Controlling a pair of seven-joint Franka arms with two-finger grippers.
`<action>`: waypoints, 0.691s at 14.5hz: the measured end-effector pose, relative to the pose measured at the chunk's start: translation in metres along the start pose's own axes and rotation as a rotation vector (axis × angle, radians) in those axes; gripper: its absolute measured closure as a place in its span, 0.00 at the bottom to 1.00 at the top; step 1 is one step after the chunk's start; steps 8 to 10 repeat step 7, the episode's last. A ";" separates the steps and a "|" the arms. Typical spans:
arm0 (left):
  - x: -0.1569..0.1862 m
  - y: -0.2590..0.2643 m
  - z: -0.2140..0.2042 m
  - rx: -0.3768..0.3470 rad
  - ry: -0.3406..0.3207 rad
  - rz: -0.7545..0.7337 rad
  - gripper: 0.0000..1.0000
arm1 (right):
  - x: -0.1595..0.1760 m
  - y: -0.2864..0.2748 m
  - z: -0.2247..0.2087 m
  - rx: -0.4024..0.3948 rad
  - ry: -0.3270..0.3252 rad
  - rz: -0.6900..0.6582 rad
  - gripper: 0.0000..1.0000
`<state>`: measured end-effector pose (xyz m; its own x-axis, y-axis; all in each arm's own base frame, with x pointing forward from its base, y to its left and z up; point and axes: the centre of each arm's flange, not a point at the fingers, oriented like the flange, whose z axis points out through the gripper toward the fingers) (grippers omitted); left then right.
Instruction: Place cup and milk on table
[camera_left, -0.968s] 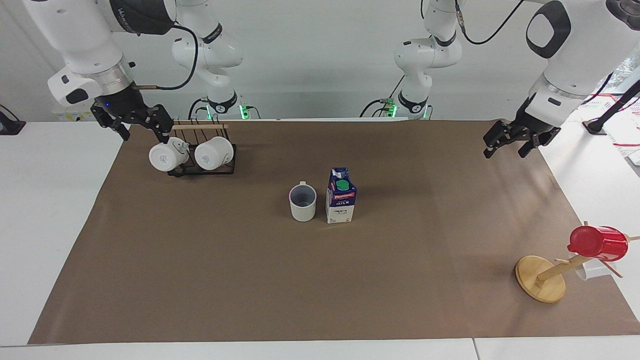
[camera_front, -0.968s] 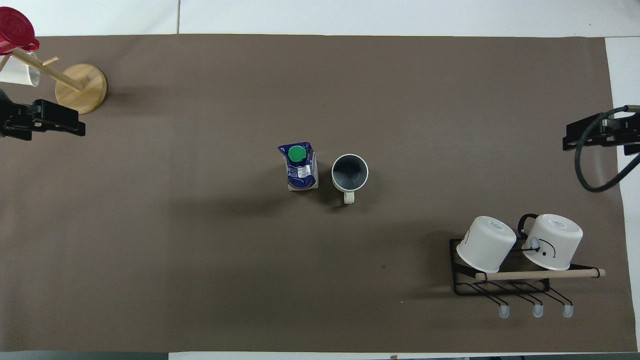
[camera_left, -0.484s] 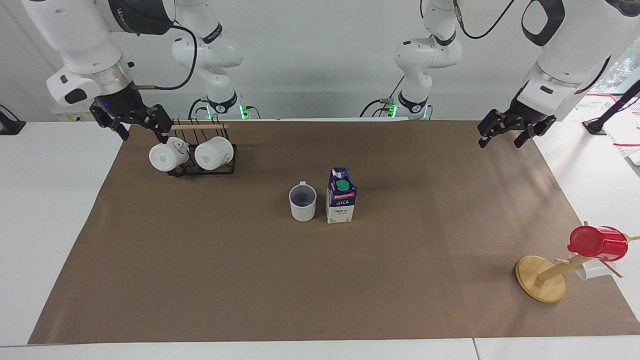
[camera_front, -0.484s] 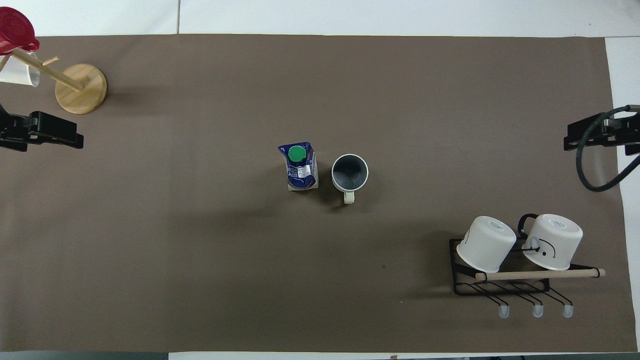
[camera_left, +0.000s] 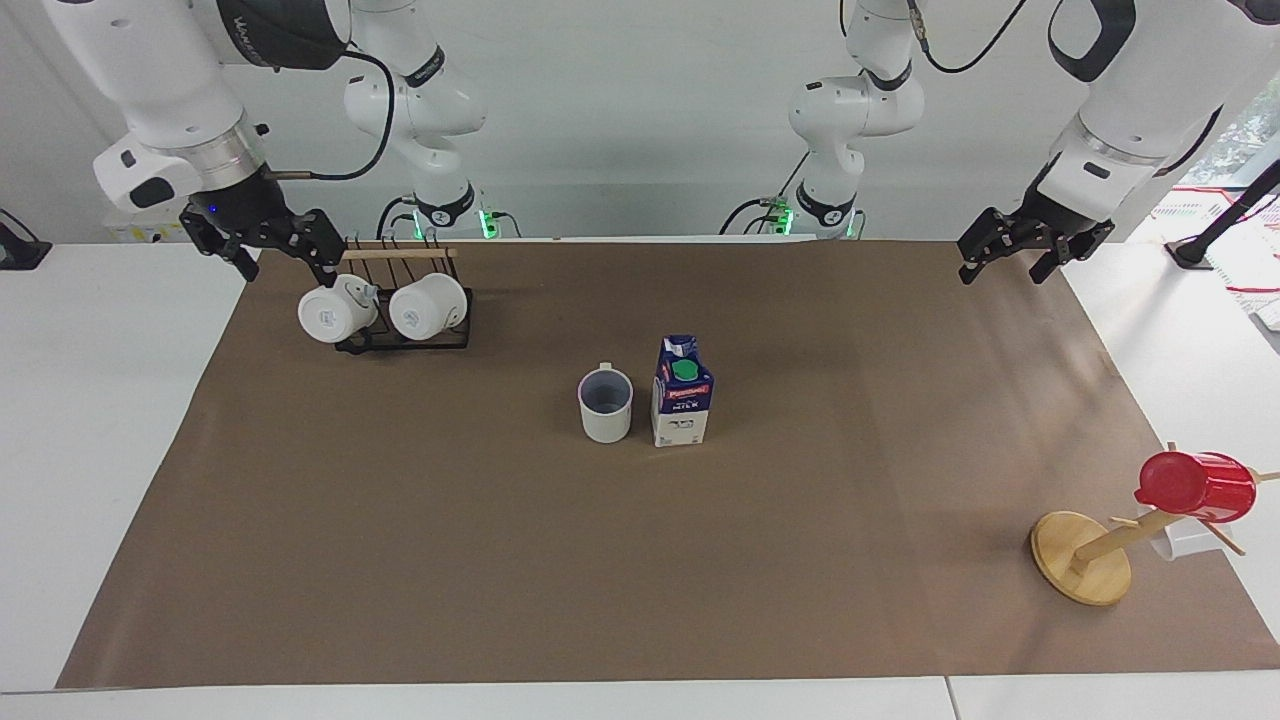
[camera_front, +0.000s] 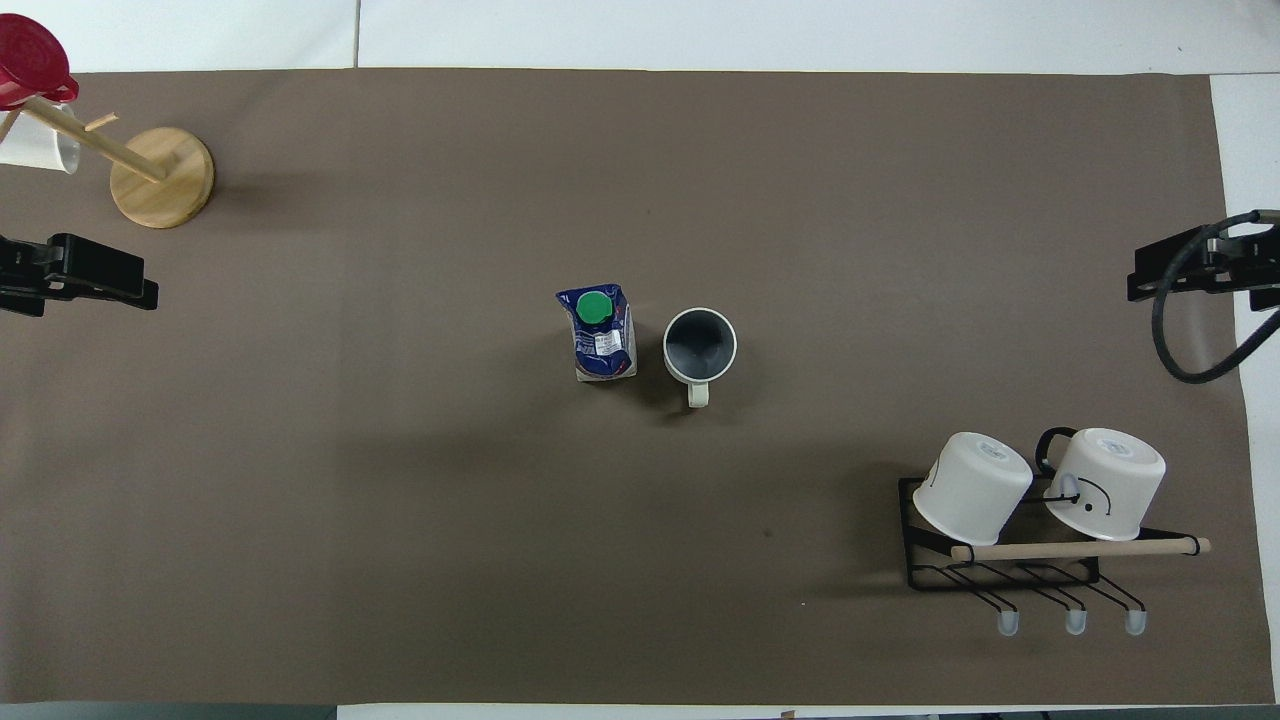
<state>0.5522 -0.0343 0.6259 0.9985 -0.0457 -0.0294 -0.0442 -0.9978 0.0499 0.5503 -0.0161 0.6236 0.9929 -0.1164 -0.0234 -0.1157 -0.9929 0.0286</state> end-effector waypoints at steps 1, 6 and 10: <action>0.000 0.000 0.000 0.004 -0.001 0.000 0.00 | 0.000 0.000 0.000 0.000 0.000 0.000 0.00; 0.000 -0.001 0.000 0.010 -0.001 0.000 0.00 | 0.001 -0.001 -0.001 0.001 0.010 -0.030 0.00; 0.000 -0.001 0.000 0.010 -0.001 0.001 0.00 | 0.001 -0.001 -0.001 0.001 0.010 -0.031 0.00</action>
